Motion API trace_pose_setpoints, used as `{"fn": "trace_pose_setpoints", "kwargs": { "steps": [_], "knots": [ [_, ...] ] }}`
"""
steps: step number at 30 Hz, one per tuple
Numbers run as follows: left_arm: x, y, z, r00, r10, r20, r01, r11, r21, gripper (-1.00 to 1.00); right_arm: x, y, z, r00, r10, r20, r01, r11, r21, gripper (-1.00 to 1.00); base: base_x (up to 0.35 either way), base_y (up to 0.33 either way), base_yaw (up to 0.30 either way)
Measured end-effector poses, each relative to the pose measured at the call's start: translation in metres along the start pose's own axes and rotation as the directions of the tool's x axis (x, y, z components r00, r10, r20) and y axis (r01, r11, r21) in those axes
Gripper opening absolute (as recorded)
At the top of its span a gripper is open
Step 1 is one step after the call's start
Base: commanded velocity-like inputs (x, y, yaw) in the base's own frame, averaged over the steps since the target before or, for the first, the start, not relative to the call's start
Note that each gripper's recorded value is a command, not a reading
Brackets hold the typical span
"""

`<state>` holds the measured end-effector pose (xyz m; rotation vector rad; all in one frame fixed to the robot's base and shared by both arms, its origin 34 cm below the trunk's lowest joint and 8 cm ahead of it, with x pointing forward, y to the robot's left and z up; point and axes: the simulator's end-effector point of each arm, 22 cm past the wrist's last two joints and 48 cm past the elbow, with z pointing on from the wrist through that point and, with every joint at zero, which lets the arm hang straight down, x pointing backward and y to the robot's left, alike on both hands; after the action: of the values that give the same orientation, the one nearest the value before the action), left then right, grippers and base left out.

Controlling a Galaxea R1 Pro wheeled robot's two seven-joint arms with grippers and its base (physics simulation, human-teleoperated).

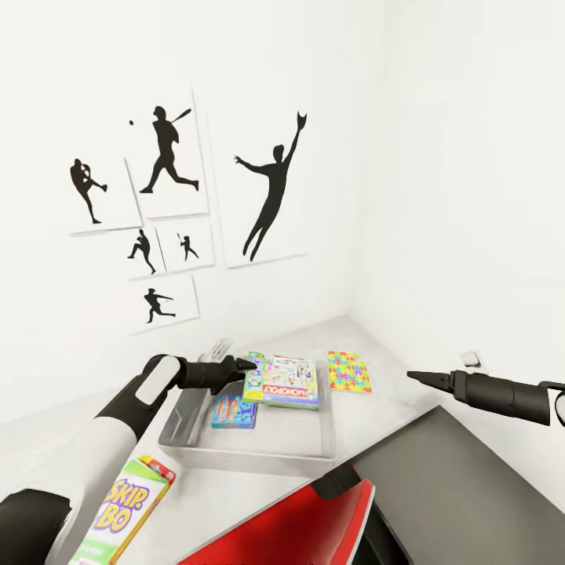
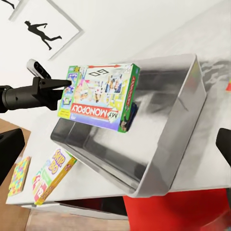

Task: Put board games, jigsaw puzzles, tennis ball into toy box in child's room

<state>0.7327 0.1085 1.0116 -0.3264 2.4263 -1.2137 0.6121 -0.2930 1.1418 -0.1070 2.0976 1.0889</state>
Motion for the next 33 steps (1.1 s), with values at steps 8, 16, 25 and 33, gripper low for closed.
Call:
{"fn": "trace_pose_setpoints", "kwargs": {
  "steps": [8, 16, 25, 33],
  "knots": [
    [0.005, 0.003, 0.008, 1.000, -0.004, -0.015, 0.004, 1.000, -0.004, -1.00, 0.003, -0.005, 0.004, 1.000, 0.010, -0.009, -0.010, 1.000, 0.004, 1.00, 0.000, 0.000, 0.000],
    [0.009, 0.008, 0.014, 1.000, -0.012, -0.027, 0.012, 1.000, -0.009, -1.00, 0.006, -0.010, 0.007, 1.000, 0.019, -0.017, -0.019, 1.000, 0.007, 1.00, 0.000, 0.000, 0.000],
    [0.013, 0.018, 0.019, 0.999, -0.026, -0.039, 0.025, 0.999, -0.023, -1.00, 0.010, -0.016, 0.010, 0.999, 0.030, -0.026, -0.030, 0.999, 0.011, 1.00, 0.000, 0.000, 0.000],
    [0.015, 0.028, 0.023, 0.998, -0.040, -0.047, 0.038, 0.999, -0.034, -1.00, 0.013, -0.021, 0.014, 0.999, 0.040, -0.035, -0.039, 0.999, 0.015, 1.00, 0.000, 0.000, 0.000]
  ]
}}
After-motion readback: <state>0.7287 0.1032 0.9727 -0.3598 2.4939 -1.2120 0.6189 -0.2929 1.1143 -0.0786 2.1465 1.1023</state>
